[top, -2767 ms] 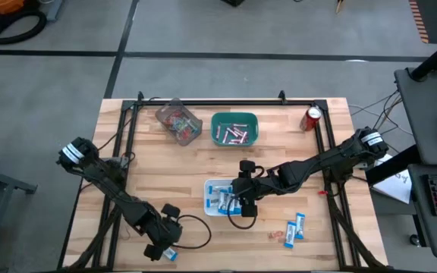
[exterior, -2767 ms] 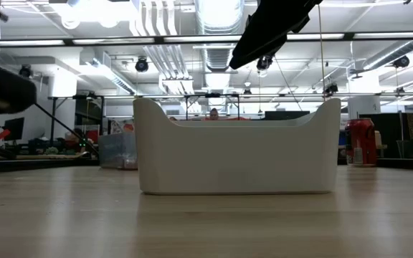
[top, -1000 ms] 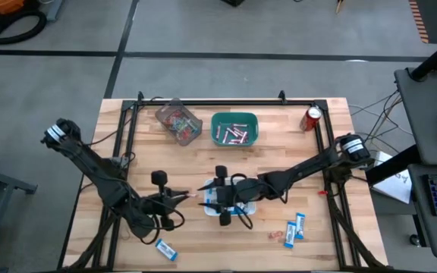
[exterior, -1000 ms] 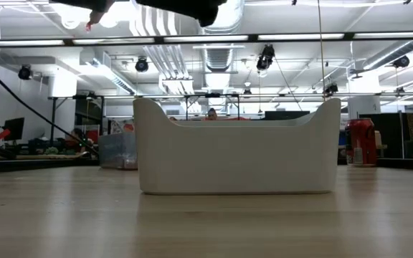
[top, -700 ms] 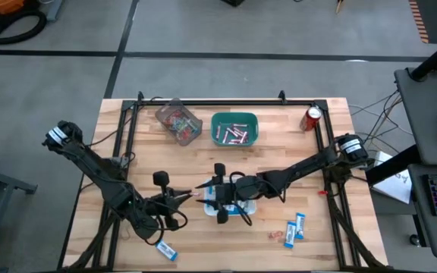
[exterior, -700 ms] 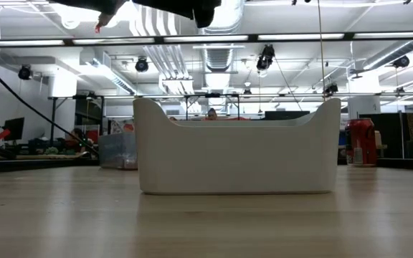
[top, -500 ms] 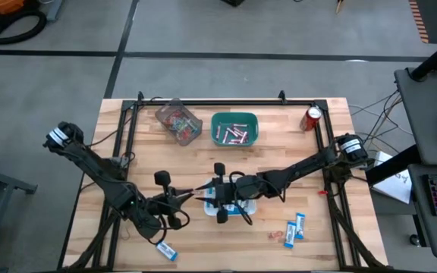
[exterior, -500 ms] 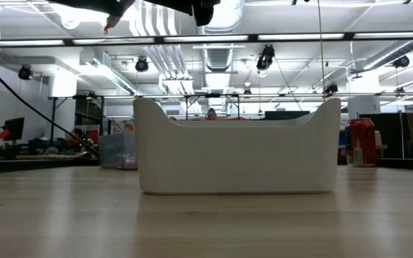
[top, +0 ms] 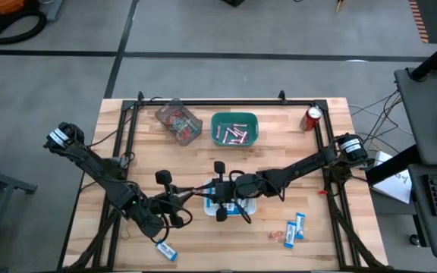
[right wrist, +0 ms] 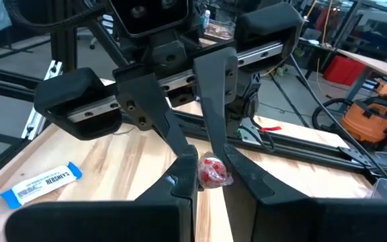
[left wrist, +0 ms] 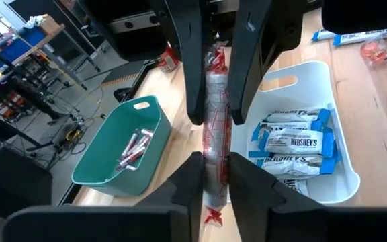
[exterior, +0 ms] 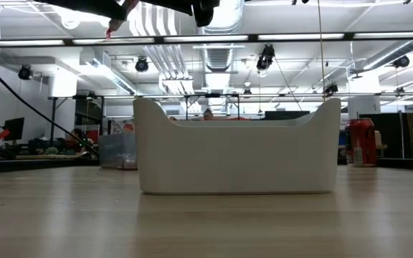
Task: Sort candy
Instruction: Put the white candy into the green bin, then put the white chocolate bar into the white bin
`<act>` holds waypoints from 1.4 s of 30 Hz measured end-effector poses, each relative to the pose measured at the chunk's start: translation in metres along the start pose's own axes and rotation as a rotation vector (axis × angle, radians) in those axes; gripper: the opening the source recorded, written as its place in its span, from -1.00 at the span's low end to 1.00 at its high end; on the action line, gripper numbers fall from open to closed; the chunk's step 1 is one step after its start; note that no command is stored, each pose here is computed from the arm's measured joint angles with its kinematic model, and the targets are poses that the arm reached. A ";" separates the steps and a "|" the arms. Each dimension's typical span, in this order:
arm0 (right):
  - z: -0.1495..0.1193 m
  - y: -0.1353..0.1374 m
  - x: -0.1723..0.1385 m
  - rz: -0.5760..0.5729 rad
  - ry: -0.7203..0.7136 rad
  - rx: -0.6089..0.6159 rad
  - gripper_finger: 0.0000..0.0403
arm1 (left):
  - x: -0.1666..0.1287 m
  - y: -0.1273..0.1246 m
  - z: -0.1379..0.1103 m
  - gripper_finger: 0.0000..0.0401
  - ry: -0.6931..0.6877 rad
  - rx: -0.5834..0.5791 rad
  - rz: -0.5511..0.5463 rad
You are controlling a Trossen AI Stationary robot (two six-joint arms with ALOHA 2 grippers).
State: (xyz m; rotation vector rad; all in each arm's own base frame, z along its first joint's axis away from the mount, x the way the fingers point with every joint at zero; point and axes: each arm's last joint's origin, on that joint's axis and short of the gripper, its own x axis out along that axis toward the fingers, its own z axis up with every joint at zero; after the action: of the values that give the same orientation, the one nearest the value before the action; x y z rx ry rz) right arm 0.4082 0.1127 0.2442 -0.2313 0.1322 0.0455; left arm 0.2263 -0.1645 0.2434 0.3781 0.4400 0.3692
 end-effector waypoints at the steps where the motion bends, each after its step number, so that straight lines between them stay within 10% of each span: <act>1: 0.000 0.000 0.000 0.000 0.000 0.000 -0.82 | 0.000 0.000 0.000 -0.72 0.000 -0.002 0.000; 12: -0.006 -0.026 -0.002 -0.075 0.120 0.023 -0.82 | -0.001 0.004 -0.004 -0.39 0.028 0.020 0.019; 23: -0.051 -0.155 -0.030 -0.555 0.562 0.194 -0.78 | -0.005 0.017 -0.016 -0.37 0.105 -0.054 0.057; 29: -0.093 -0.215 -0.037 -0.518 0.619 0.494 -0.75 | -0.005 0.018 -0.016 -0.37 0.108 -0.061 0.059; 42: -0.100 -0.228 -0.041 -0.512 0.624 0.551 -0.14 | -0.005 0.018 -0.017 -0.37 0.112 -0.052 0.059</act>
State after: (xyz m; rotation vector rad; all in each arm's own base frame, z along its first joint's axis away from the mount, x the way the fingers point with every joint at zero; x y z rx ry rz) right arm 0.3690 -0.1332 0.2045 0.2857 0.6912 -0.5723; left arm 0.2100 -0.1466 0.2386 0.3214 0.5282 0.4597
